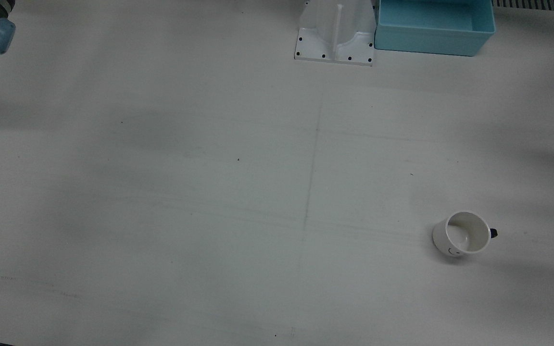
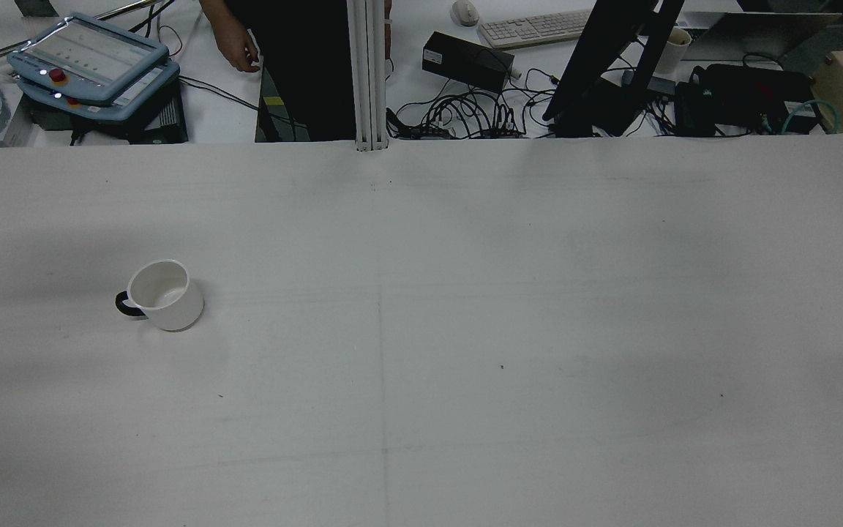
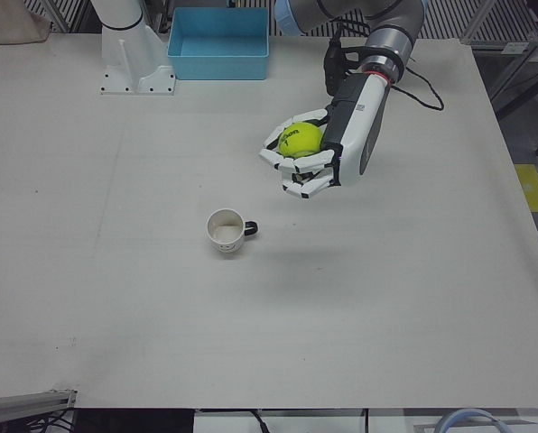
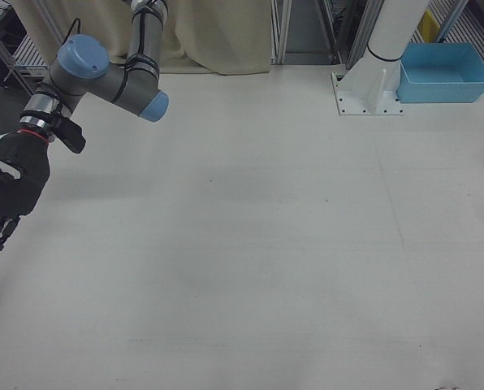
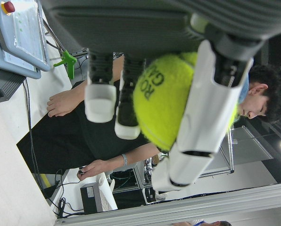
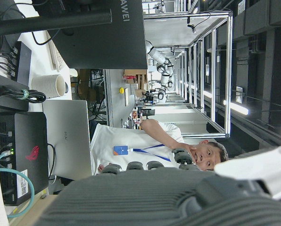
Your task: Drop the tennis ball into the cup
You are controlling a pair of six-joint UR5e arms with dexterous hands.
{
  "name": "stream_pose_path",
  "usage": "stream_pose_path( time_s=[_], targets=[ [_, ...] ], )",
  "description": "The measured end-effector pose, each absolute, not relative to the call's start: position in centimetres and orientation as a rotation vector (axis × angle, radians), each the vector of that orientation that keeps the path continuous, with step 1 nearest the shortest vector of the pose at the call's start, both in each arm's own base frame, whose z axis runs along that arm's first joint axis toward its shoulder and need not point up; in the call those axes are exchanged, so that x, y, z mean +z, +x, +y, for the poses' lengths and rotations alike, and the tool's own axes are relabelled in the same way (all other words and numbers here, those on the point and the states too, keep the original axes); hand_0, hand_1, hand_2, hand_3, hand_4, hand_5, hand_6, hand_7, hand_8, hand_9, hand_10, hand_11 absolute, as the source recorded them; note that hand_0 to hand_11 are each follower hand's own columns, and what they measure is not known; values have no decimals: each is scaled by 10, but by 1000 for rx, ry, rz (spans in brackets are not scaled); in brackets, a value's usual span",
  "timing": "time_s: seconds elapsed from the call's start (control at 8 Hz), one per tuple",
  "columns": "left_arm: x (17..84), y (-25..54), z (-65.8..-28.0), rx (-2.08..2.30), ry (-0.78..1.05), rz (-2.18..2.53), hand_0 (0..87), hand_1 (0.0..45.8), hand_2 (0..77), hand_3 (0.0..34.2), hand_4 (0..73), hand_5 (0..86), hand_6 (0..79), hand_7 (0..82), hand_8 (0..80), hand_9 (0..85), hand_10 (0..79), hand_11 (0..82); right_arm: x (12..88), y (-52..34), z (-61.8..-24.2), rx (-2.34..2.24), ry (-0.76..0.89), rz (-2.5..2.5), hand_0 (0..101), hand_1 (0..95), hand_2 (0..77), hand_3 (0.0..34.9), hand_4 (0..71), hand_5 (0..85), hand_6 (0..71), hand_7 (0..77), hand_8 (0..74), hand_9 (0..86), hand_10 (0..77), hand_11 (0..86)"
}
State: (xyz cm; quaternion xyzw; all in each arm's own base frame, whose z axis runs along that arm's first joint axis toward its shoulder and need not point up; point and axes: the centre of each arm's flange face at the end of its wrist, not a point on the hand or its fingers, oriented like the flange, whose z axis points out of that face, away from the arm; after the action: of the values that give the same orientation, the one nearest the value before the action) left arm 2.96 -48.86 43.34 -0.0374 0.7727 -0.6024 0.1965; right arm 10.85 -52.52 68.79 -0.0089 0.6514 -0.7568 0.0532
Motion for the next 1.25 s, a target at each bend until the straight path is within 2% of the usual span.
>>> stream_pose_path(
  time_s=[0.25,0.75,1.25],
  targets=[
    [427,38,-487,-1669,-124,2165,792,355,235,101,622,251,365,638,676,567,698,698,688,108,-525,-2300,-27,1980,0,5,5,0,0,0,0,0,0,0,0,5],
    [400,118,-488,-1582,-266,2118,795,349,235,102,611,251,360,644,676,567,698,698,688,109,-525,-2300,-28,1980,0,5,5,0,0,0,0,0,0,0,0,5],
    [402,155,-483,-1536,-298,2078,796,349,235,103,605,251,360,644,676,567,698,698,688,109,-525,-2301,-27,1979,0,5,5,0,0,0,0,0,0,0,0,5]
  ],
)
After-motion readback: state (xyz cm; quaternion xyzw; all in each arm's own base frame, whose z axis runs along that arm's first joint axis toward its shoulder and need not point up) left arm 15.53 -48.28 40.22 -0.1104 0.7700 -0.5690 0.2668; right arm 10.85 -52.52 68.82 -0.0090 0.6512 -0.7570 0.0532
